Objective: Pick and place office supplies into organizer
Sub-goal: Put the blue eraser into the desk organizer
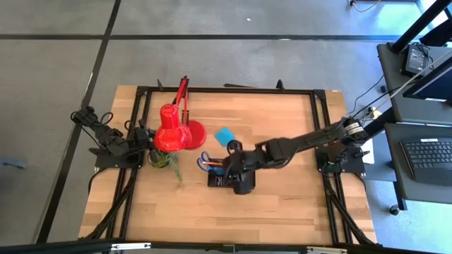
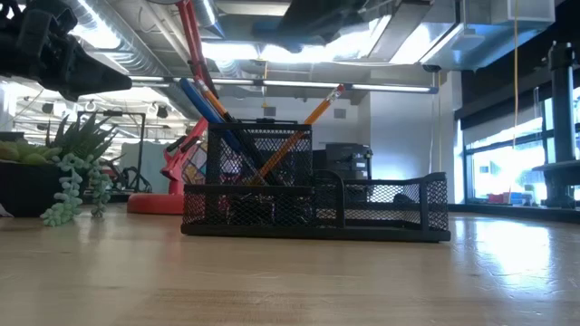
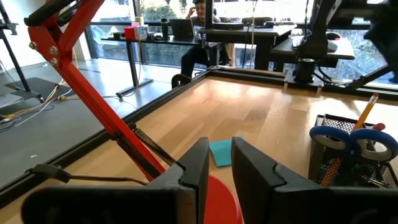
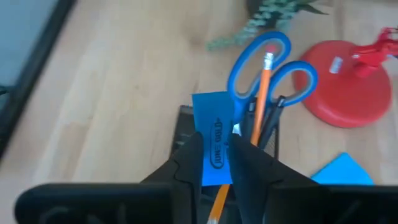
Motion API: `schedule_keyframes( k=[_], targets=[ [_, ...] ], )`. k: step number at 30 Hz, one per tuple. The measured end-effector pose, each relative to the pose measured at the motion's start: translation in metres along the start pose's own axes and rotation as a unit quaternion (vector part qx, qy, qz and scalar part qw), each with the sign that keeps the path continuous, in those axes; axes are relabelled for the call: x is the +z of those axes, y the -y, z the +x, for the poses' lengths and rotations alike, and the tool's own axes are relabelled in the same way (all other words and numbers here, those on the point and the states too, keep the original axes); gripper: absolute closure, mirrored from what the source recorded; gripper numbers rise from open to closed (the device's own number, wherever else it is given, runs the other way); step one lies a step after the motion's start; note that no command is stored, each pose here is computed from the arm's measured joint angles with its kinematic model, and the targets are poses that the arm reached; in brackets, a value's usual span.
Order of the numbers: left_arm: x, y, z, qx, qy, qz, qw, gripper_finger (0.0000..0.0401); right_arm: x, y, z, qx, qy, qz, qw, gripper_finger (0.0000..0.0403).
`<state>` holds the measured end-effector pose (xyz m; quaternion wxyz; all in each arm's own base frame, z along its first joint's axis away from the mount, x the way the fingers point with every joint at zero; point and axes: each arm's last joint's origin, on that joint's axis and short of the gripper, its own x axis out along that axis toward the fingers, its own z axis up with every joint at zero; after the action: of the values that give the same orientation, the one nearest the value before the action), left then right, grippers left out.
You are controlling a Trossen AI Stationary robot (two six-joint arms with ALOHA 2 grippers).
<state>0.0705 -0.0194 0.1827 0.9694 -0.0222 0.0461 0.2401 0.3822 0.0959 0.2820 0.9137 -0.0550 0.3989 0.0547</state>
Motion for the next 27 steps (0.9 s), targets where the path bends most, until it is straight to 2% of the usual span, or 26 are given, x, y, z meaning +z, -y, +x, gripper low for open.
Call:
schedule_keyframes(
  k=[4,10,13,18,27],
  targets=[
    [0.0,0.0,0.0,-0.003,-0.001,0.0,1.0,0.0339,-0.004,-0.012,0.024,-0.021,-0.006,0.003,1.0,0.0332],
    [0.0,0.0,0.0,-0.004,-0.001,0.0,1.0,0.0336,-0.016,-0.026,0.057,-0.016,-0.029,-0.008,0.999,0.0332],
    [0.0,0.0,0.0,-0.003,-0.001,0.0,1.0,0.0337,-0.019,-0.035,0.061,-0.018,-0.032,-0.004,0.999,0.0332],
    [0.0,0.0,0.0,-0.004,-0.001,0.0,1.0,0.0337,-0.022,-0.043,0.064,-0.069,-0.032,-0.016,0.997,0.0331],
    [-0.001,0.001,0.0,-0.018,-0.005,0.002,1.0,0.0339,-0.033,-0.043,0.082,-0.095,-0.059,-0.025,0.993,0.0331]
  ],
)
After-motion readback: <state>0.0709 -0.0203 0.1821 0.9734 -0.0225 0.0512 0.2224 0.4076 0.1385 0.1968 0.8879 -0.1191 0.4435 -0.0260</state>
